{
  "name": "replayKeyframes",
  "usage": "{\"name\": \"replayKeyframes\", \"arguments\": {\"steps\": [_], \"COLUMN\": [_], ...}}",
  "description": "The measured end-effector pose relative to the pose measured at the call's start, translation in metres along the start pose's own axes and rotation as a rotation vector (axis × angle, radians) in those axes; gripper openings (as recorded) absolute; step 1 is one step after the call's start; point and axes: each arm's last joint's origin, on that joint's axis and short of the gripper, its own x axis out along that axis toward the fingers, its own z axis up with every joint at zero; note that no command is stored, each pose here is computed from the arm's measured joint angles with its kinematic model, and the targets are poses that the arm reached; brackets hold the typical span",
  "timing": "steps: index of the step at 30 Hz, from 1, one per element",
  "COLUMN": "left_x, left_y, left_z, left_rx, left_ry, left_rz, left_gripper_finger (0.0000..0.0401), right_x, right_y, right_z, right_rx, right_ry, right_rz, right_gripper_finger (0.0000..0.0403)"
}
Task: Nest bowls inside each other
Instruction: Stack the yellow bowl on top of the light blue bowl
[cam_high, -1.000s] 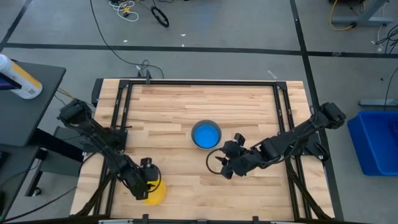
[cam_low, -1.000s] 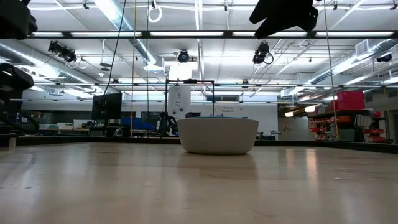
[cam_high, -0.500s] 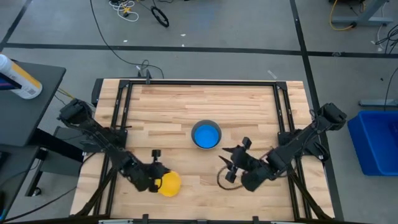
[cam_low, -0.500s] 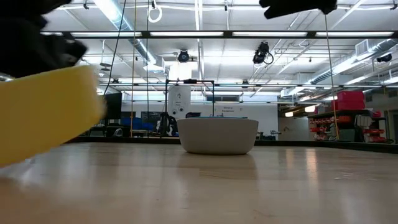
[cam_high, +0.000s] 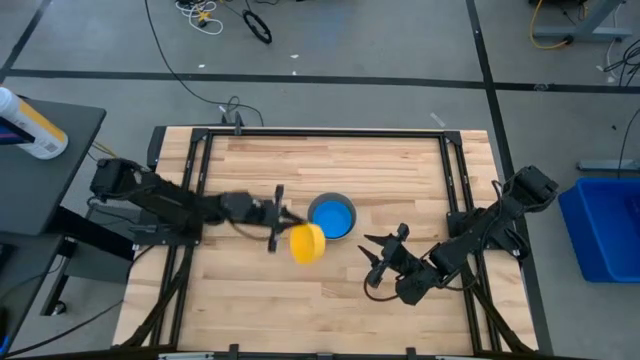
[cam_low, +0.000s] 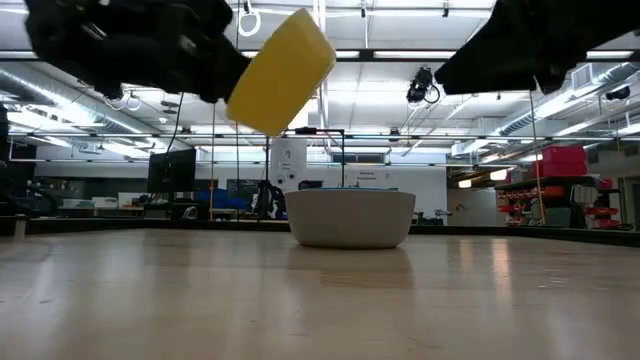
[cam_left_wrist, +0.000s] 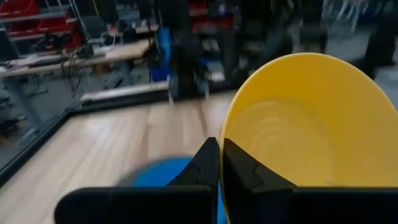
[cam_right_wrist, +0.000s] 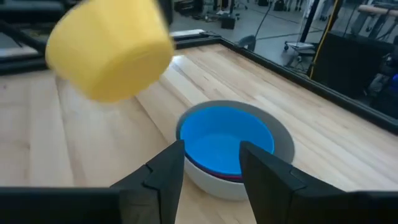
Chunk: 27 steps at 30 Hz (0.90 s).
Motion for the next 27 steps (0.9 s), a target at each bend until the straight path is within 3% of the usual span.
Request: {"name": "replayKeyframes", "arguments": {"steps": [6, 10, 17, 24, 27], "left_x": [0.025, 0.057, 0.095, 0.099, 0.101], "left_y": [0.056, 0.076, 0.088, 0.097, 0.098], "left_z": [-0.005, -0.013, -0.008, 0.012, 0.007], "left_rx": [-0.061, -0.108, -0.097, -0.115, -0.127], "left_ry": [0.003, 0.134, 0.480, 0.644, 0.694], "left_rz": [0.005, -0.027, 0.012, 0.020, 0.010], "left_gripper_finger": [0.0005, 0.0005, 0.0005, 0.0005, 0.0005], "right_x": [0.003, 0.003, 0.003, 0.003, 0.003], "right_y": [-0.006, -0.007, -0.007, -0.007, -0.007], "right_z": [-0.011, -0.012, -0.014, -0.016, -0.017], "right_rx": [0.014, 0.011, -0.009, -0.026, -0.035], "right_ry": [0.000, 0.006, 0.034, 0.072, 0.088], "right_rz": [0.003, 0.009, 0.029, 0.062, 0.074], "right_gripper_finger": [0.0161, 0.0163, 0.0160, 0.0163, 0.0162]}}
